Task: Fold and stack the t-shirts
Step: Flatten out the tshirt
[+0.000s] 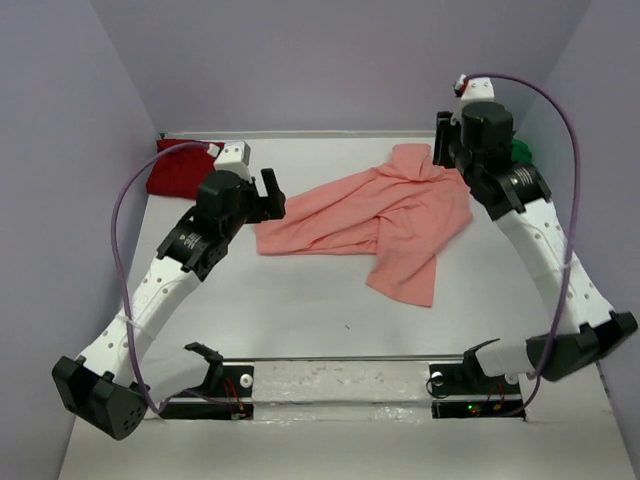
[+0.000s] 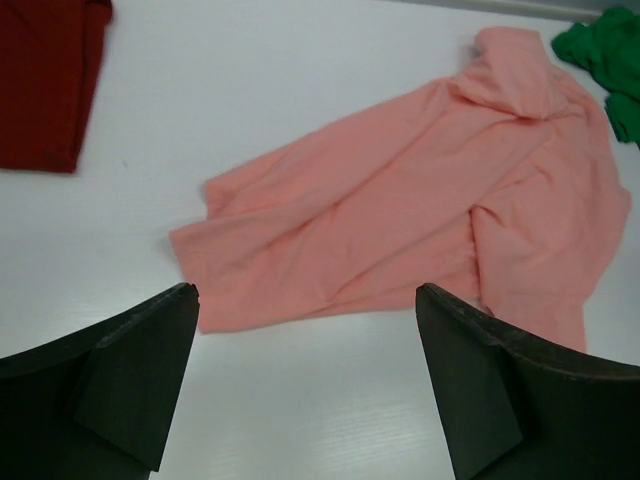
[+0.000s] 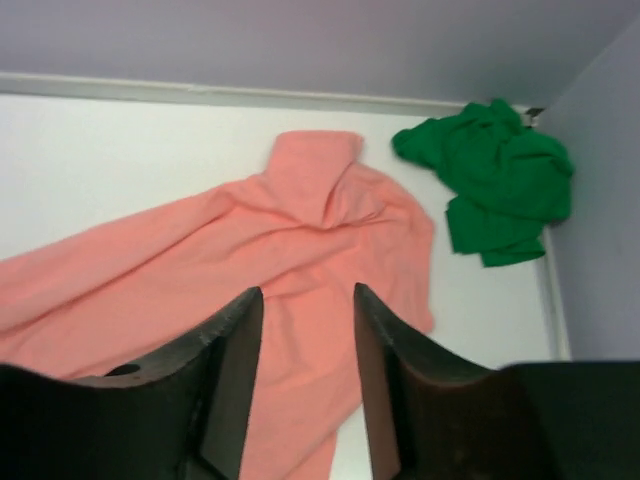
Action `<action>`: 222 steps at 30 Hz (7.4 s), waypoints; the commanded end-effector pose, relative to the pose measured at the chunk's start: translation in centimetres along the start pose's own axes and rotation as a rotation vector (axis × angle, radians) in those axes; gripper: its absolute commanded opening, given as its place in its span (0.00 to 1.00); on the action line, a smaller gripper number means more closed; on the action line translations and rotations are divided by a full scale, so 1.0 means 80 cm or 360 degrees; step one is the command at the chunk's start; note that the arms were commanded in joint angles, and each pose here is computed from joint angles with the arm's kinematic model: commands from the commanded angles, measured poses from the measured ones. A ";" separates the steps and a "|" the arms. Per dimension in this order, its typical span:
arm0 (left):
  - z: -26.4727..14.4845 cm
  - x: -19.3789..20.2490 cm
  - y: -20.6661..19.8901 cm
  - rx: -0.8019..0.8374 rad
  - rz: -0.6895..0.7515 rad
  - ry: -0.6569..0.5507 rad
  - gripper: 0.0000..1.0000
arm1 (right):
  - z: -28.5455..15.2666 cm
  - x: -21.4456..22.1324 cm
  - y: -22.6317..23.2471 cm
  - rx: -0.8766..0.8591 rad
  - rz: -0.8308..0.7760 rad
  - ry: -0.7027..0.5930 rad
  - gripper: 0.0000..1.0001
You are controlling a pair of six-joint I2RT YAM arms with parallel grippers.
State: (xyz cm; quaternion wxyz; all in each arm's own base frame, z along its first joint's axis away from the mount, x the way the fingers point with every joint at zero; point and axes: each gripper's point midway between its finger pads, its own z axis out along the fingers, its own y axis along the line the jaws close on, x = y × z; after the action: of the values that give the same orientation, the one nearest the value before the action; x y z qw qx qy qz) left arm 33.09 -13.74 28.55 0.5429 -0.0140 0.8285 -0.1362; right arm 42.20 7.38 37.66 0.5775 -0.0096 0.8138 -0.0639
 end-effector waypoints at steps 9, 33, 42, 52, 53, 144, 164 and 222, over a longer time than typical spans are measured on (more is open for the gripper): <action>0.013 0.179 -0.084 0.0222 -0.0286 0.0573 0.00 | -0.097 0.158 0.081 -0.0434 0.0207 0.0343 0.00; 0.163 0.292 -0.077 -0.0155 -0.0052 0.0955 0.00 | -0.159 0.165 0.072 -0.0522 0.0180 0.0342 0.00; 0.205 0.290 -0.049 -0.0204 -0.0106 0.0988 0.00 | -0.157 0.172 0.072 -0.0491 0.0157 0.0377 0.00; 0.219 0.268 -0.041 -0.0196 -0.0131 0.0945 0.00 | -0.142 0.188 0.084 -0.0484 0.0106 0.0449 0.00; 0.215 0.265 -0.041 -0.0196 -0.0130 0.0931 0.00 | -0.141 0.194 0.089 -0.0497 0.0090 0.0467 0.00; 0.172 0.233 0.111 -0.0711 -0.0469 0.0672 0.41 | -0.147 0.234 0.131 -0.0707 0.0018 0.0590 0.00; 0.181 0.248 0.118 -0.0753 -0.0465 0.0702 0.18 | -0.149 0.244 0.136 -0.0728 -0.0001 0.0623 0.00; 0.213 0.128 0.092 -0.0835 -0.0346 0.0420 0.00 | -0.142 0.258 0.154 -0.0758 -0.0035 0.0682 0.00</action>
State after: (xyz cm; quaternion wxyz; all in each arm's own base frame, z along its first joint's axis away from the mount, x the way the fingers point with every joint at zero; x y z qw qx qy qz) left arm 40.22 -11.82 8.69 0.3566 -0.2139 0.9091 0.0229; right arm 24.89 18.21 19.19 0.3492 -0.1433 0.9197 0.1083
